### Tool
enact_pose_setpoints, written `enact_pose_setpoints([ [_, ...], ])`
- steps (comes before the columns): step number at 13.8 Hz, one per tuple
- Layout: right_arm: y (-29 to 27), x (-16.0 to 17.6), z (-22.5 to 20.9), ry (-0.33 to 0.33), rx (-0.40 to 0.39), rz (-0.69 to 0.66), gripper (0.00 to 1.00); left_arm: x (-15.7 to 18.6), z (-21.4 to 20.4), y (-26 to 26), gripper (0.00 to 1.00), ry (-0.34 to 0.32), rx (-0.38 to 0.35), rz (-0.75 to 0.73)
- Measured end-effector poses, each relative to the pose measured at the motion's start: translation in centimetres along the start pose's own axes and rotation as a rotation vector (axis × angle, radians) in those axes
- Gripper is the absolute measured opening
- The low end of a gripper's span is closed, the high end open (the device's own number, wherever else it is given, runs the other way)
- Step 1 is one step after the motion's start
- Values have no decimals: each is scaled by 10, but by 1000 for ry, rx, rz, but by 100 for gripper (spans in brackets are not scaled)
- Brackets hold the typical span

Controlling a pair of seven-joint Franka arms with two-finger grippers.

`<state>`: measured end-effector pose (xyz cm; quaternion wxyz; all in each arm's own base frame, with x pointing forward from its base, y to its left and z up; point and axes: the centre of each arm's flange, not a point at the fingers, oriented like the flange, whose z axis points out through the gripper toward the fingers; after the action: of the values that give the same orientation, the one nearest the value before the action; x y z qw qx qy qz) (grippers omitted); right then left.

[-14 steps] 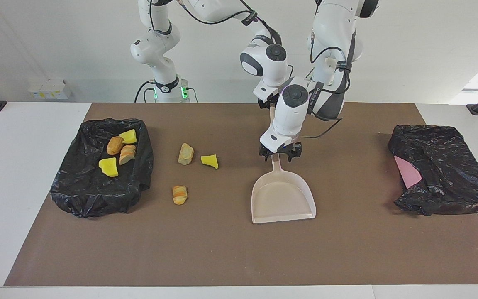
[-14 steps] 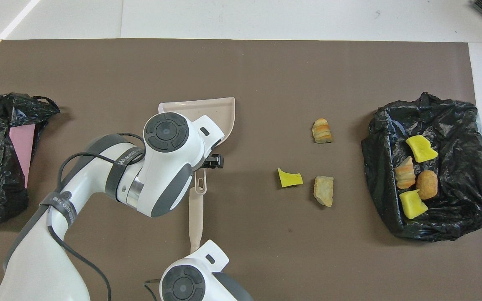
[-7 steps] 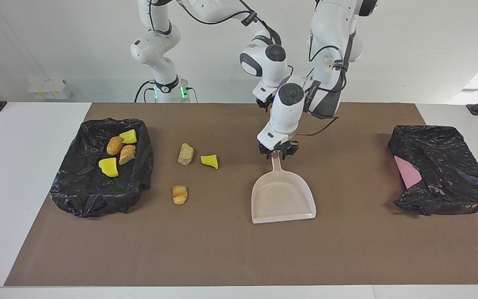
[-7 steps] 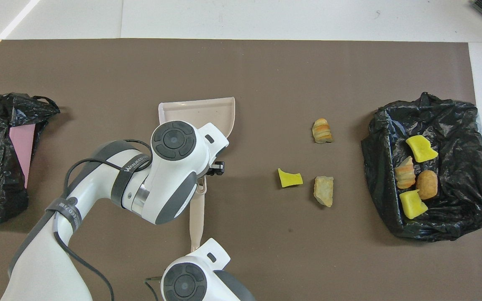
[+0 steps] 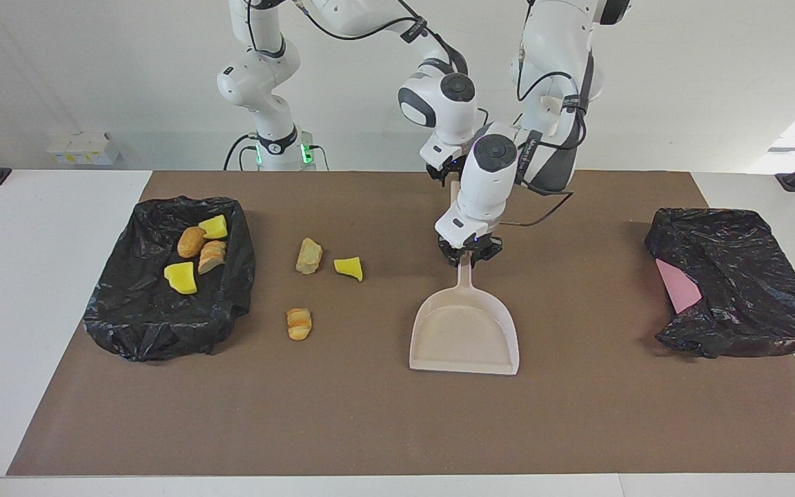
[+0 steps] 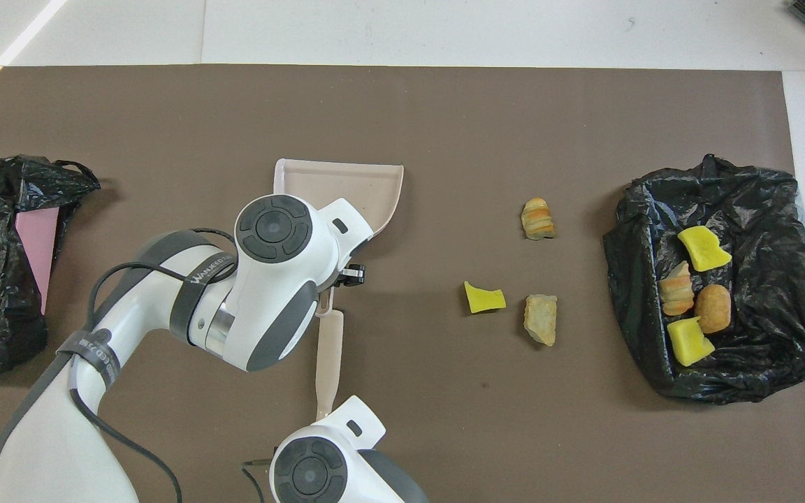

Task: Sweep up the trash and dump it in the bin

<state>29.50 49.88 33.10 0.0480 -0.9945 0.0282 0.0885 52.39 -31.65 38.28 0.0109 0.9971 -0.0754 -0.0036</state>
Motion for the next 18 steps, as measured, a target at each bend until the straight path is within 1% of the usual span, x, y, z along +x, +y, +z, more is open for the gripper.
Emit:
enact_pose_setpoints([
  [3,-1,1,-2,7,1,-2,47,20,-21,-33,33,35,-10,15],
  [5,-2,1,-4,18,-1,-11,43,29,-35,-62,33,49,-11,42],
  [6,-2,2,-4,22,-3,-14,36,32,-42,-76,33,56,-11,60],
  [7,-2,2,-4,26,-6,-19,36,34,-49,-92,33,60,-9,83],
  [8,-2,2,-4,34,-11,-26,26,35,-56,-107,33,59,-6,108],
  [11,-1,3,-5,50,-23,-42,26,32,-77,-155,33,39,2,215],
  [14,2,8,-15,66,-22,-42,26,27,-91,-207,33,13,5,368],
  [16,10,11,-26,90,-62,-56,26,26,-93,-236,33,8,11,479],
  [18,34,24,-48,81,-128,-22,26,25,-93,-262,33,-1,35,618],
])
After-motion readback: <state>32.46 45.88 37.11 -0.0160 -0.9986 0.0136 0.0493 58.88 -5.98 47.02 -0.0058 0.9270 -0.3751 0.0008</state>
